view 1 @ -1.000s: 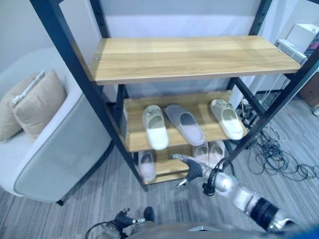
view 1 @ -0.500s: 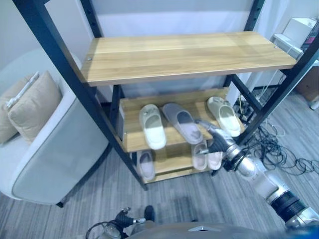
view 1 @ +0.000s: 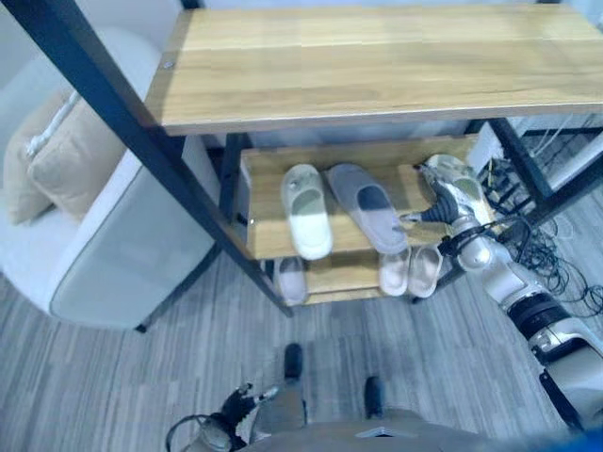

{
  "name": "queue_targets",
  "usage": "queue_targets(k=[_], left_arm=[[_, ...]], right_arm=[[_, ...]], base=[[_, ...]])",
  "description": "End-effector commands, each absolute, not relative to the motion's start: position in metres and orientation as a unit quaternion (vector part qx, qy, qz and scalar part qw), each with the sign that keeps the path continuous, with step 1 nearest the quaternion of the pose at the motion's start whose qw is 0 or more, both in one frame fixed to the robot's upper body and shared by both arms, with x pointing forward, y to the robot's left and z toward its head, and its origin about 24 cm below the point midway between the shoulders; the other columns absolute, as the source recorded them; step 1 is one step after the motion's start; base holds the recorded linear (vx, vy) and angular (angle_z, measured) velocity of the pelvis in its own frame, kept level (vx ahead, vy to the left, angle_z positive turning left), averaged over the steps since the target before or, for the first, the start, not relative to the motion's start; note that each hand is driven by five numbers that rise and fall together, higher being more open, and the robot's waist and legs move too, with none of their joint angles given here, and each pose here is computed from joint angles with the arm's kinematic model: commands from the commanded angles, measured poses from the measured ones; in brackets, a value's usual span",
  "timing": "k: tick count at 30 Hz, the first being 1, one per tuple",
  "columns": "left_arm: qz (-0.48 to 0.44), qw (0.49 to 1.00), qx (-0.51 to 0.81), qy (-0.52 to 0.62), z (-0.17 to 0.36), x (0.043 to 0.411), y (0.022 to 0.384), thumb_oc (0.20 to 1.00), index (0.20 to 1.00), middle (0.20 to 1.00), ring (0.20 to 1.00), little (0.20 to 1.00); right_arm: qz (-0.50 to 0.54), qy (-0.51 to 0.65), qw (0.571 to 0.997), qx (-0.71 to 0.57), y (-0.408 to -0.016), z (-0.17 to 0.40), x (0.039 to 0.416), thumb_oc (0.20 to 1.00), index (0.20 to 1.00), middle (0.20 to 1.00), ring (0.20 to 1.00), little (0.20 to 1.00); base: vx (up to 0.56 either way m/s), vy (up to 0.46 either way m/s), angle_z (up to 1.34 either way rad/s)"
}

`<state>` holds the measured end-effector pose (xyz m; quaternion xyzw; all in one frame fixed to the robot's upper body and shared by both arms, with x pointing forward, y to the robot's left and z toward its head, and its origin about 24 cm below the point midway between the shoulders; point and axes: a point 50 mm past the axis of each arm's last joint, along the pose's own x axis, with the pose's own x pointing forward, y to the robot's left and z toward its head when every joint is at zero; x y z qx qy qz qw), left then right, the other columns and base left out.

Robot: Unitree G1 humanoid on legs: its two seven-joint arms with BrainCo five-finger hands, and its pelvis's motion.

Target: Arrange the slippers neatly on the shoe rack.

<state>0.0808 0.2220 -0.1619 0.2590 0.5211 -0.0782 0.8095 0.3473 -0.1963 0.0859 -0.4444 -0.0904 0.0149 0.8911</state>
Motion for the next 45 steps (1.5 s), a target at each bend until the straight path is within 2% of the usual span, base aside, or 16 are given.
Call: queue_targets(k=[1, 16, 17, 18, 26, 36, 43, 45], left_arm=[[-0.119, 0.790, 0.301, 0.520, -0.164, 0.090, 0.216, 1.000, 1.000, 1.000, 1.000, 1.000], [-0.106, 0.830, 0.296, 0.460, -0.153, 0.127, 0.208, 1.000, 1.000, 1.000, 1.000, 1.000], [-0.100, 0.840, 0.289, 0.449, -0.150, 0.134, 0.206, 1.000, 1.000, 1.000, 1.000, 1.000], [-0.103, 0.842, 0.289, 0.443, -0.149, 0.137, 0.205, 1.000, 1.000, 1.000, 1.000, 1.000], [-0.106, 0.852, 0.284, 0.427, -0.147, 0.144, 0.199, 1.000, 1.000, 1.000, 1.000, 1.000], [-0.081, 0.839, 0.283, 0.459, -0.153, 0.132, 0.203, 1.000, 1.000, 1.000, 1.000, 1.000], [-0.070, 0.832, 0.274, 0.476, -0.156, 0.122, 0.205, 1.000, 1.000, 1.000, 1.000, 1.000], [-0.076, 0.832, 0.275, 0.476, -0.156, 0.121, 0.205, 1.000, 1.000, 1.000, 1.000, 1.000]], right_arm=[[-0.072, -0.163, 0.900, -0.398, -0.211, 0.145, 0.366, 1.000, 1.000, 1.000, 1.000, 1.000], [-0.153, -0.140, 0.895, -0.394, -0.247, 0.183, 0.388, 1.000, 1.000, 1.000, 1.000, 1.000], [-0.155, -0.146, 0.899, -0.384, -0.246, 0.190, 0.390, 0.442, 0.442, 0.442, 0.442, 0.442], [-0.158, -0.148, 0.903, -0.372, -0.244, 0.191, 0.390, 0.200, 0.200, 0.200, 0.200, 0.200], [-0.161, -0.167, 0.917, -0.324, -0.240, 0.190, 0.387, 0.200, 0.200, 0.200, 0.200, 0.200], [-0.189, -0.172, 0.933, -0.253, -0.246, 0.146, 0.351, 0.200, 0.200, 0.200, 0.200, 0.200], [-0.177, -0.142, 0.938, -0.263, -0.248, 0.100, 0.306, 0.200, 0.200, 0.200, 0.200, 0.200], [-0.114, -0.141, 0.943, -0.278, -0.237, 0.092, 0.292, 0.200, 0.200, 0.200, 0.200, 0.200]], base=[[-0.01, 0.015, 0.06], [0.03, 0.015, 0.08], [0.03, 0.000, 0.16], [0.03, -0.007, 0.11], [0.00, -0.003, 0.06], [0.00, 0.002, 0.04], [0.00, 0.016, -0.03], [0.01, 0.007, -0.06]])
